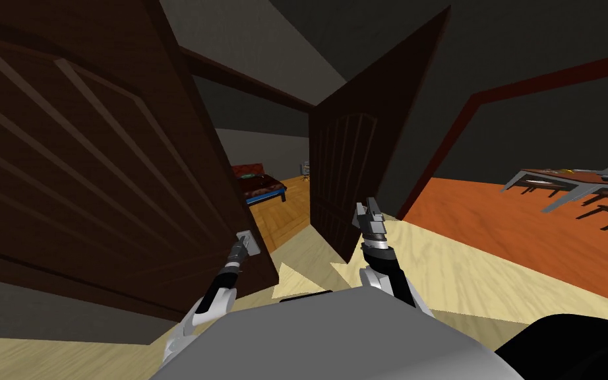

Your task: Pull the door open

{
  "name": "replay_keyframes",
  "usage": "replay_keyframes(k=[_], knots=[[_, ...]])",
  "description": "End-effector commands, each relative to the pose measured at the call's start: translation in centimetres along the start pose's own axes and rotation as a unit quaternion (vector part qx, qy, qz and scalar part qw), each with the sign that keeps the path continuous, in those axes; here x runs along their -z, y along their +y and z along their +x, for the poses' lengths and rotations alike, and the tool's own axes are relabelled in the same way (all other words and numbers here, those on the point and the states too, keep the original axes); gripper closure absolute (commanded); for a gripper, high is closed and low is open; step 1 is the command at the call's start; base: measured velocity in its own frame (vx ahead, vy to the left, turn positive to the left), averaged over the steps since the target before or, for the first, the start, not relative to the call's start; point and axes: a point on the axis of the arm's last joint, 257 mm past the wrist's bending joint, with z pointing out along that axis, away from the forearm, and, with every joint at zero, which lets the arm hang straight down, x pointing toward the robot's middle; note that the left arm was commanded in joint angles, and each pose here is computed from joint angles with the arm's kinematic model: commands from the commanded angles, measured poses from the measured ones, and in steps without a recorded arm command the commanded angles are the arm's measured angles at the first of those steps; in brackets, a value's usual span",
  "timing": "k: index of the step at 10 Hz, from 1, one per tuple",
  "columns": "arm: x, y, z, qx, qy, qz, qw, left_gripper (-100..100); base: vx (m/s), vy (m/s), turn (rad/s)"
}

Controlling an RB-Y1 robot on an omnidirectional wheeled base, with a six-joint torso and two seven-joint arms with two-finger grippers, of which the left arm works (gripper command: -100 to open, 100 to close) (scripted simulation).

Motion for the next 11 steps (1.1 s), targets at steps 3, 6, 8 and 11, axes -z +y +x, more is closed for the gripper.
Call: replay_keyframes(k=[3,6,8,11], knots=[[0.94,-0.3,0.0,-0.001,0.016,0.005,0.9999,100,-0.217,0.087,-0.154],[1.85,-0.4,0.2,-0.001,0.03,0.005,0.9995,100,-0.201,0.059,-0.116],[2.35,-0.4,0.3,-0.001,0.038,0.005,0.9993,100,-0.212,0.047,-0.097],[3.24,0.0,0.5,0.0,0.048,0.0,0.9988,100,-0.134,0.045,-0.08]])
